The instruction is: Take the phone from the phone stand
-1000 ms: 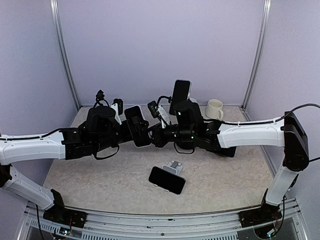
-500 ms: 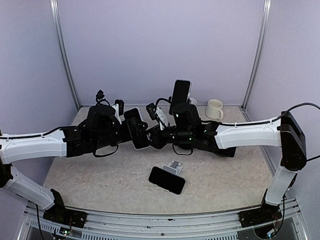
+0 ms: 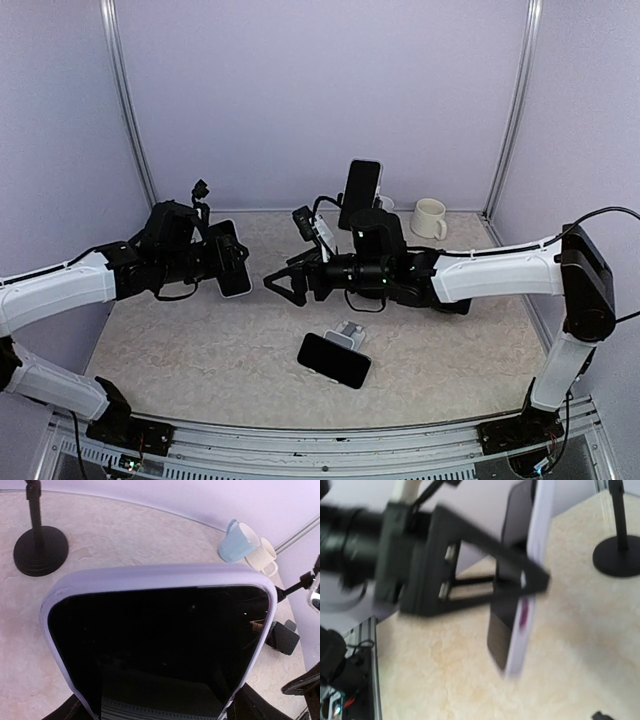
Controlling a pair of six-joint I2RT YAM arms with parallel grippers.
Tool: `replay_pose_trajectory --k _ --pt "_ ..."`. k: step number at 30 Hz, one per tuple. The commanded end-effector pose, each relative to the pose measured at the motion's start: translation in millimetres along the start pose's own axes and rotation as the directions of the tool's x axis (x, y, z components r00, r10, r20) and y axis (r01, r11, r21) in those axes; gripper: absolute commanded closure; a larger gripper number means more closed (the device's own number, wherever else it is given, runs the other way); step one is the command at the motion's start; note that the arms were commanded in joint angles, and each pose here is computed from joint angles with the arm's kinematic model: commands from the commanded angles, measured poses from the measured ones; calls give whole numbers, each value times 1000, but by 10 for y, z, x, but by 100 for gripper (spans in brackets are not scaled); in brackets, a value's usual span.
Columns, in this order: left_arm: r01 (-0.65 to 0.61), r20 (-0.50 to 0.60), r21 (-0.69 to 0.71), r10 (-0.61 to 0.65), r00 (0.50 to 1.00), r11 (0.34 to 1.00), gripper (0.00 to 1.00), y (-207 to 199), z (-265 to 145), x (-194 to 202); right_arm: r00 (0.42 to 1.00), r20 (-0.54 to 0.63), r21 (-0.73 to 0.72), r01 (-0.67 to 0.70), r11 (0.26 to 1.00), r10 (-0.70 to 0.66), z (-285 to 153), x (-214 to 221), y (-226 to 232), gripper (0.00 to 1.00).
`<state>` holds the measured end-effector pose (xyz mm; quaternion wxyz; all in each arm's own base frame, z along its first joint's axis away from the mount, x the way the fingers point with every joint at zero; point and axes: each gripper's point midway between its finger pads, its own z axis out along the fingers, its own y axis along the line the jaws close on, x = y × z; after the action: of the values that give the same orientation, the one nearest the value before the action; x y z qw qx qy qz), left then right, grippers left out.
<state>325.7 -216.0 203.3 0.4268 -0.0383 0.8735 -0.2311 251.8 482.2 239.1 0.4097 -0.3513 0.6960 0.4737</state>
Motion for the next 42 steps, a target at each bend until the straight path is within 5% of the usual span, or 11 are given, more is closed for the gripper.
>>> replay_pose_trajectory --k 1,21,31,42 --pt "-63 -64 -20 62 996 998 52 295 -59 -27 998 57 -44 18 999 -15 -189 -156 92 1" --pt "-194 -374 -275 81 924 942 59 1760 322 147 996 87 -80 19 997 -12 -506 -91 67 0" --pt "-260 -496 -311 77 865 914 61 2168 692 291 995 96 -85 38 996 -30 -631 -76 117 0" --pt "-286 -556 -299 77 828 910 61 2173 950 437 995 101 -100 26 995 -16 -662 -47 134 0"
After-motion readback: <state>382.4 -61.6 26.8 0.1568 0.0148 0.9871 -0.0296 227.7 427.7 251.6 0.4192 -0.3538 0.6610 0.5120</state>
